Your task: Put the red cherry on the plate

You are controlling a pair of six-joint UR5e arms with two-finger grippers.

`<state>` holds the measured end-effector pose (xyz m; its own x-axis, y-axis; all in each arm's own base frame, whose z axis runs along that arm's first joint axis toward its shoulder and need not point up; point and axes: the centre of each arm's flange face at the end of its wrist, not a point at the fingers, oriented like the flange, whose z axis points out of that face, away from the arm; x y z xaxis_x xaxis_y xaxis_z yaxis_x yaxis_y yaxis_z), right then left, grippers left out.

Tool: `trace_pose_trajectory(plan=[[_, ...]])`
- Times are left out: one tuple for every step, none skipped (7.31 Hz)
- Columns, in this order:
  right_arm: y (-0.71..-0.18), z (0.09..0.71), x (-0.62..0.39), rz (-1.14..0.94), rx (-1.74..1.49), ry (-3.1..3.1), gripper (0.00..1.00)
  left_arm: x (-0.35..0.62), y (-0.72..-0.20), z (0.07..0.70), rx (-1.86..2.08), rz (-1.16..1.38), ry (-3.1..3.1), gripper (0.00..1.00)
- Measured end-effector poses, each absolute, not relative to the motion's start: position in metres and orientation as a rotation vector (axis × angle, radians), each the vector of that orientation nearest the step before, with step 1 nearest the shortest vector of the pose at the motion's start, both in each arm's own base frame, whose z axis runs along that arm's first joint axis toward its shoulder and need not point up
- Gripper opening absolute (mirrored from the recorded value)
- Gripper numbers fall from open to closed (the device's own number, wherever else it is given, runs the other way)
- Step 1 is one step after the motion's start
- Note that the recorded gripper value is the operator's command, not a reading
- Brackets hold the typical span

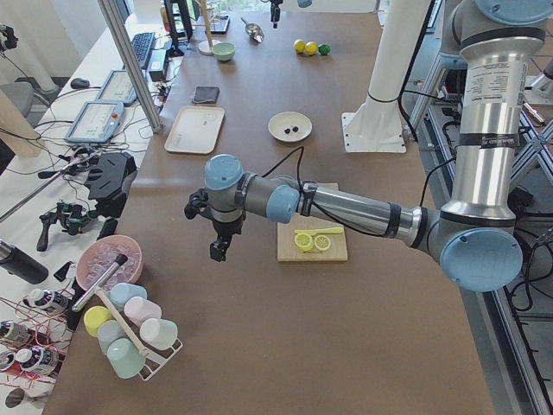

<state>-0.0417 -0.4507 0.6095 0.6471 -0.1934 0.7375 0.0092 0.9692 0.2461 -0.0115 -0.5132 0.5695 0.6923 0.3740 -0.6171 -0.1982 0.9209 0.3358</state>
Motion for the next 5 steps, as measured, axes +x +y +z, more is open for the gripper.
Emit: trace_pose_trajectory(plan=[[-0.45,0.613,-0.03,-0.097,0.235,-0.857,1.0,-0.036,-0.509,0.587,0.26,0.337,0.736,0.98],[-0.446,0.619,-0.018,-0.071,0.235,-0.851,1.0,-0.045,-0.507,0.598,0.25,0.329,0.745,0.98],[-0.441,0.626,-0.009,-0.049,0.23,-0.846,1.0,-0.049,-0.506,0.605,0.238,0.315,0.752,0.98],[-0.436,0.63,-0.003,-0.035,0.227,-0.842,1.0,-0.052,-0.506,0.608,0.229,0.297,0.756,0.98],[-0.434,0.634,-0.001,-0.028,0.223,-0.837,1.0,-0.053,-0.505,0.609,0.225,0.28,0.759,0.98]])
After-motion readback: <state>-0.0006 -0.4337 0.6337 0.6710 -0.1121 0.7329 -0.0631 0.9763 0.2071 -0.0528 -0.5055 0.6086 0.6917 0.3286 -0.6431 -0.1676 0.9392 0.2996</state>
